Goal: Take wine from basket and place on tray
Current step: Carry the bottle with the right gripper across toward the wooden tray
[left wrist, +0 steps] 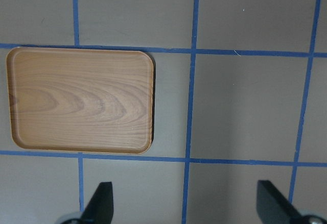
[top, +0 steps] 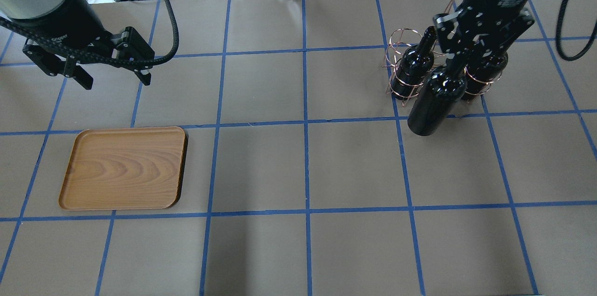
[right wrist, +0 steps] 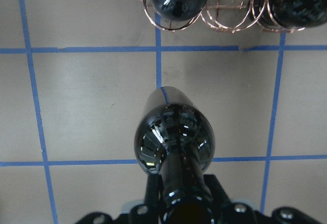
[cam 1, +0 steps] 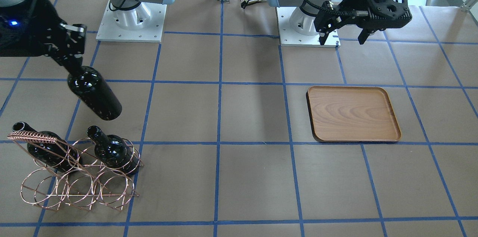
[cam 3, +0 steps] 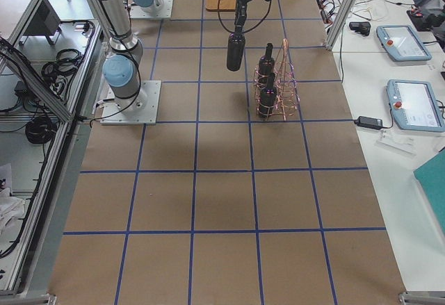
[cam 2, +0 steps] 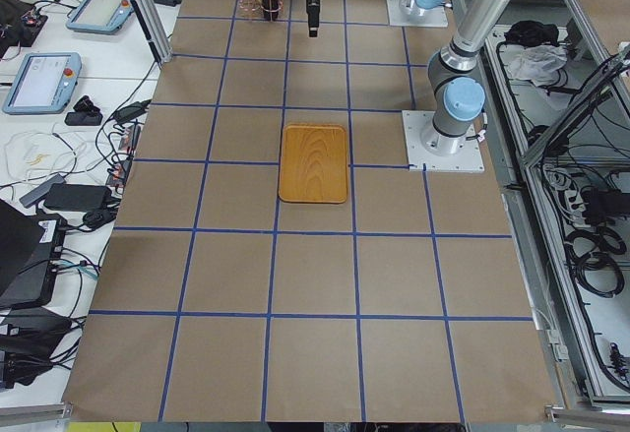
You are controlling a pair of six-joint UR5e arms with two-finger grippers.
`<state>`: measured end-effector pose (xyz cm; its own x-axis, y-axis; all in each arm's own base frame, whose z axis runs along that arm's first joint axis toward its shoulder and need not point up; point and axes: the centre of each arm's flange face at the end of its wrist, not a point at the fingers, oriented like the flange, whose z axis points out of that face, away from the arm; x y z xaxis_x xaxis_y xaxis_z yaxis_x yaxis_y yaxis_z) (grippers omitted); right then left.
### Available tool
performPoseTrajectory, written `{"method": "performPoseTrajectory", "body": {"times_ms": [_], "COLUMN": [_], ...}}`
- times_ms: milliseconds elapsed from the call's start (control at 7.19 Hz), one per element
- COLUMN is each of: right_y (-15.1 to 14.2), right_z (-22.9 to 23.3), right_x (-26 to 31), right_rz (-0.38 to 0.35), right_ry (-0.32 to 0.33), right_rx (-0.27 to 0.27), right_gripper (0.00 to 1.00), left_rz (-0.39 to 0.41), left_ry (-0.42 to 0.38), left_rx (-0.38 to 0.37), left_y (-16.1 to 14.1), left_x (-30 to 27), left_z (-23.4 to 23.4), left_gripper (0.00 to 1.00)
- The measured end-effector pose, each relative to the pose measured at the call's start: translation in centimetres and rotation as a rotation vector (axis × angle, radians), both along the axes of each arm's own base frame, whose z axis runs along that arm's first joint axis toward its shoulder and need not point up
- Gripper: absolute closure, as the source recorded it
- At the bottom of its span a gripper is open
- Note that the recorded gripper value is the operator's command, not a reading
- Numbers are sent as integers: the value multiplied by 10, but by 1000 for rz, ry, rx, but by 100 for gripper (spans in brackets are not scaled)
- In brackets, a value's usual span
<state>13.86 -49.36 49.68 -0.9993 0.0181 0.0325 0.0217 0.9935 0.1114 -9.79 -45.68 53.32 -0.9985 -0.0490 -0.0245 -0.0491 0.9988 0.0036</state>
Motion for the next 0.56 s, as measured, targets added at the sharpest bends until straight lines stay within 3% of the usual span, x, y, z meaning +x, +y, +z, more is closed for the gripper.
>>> {"method": "performPoseTrajectory", "body": {"times_ms": [278, 557], "right_y": [16, 32], "right_z": [-24, -51], "right_x": [90, 181], "right_rz": [-57, -126], "right_ry": [13, -32], "right_rx": [-39, -59], "right_gripper": [85, 85], "left_rz": [-2, -14], "left_ry": [-5, -6], "left_rx": [-15, -28], "left_y": [-2, -7], "left_x": [3, 27], "left_z": [3, 10], "left_gripper": [0, 0]}}
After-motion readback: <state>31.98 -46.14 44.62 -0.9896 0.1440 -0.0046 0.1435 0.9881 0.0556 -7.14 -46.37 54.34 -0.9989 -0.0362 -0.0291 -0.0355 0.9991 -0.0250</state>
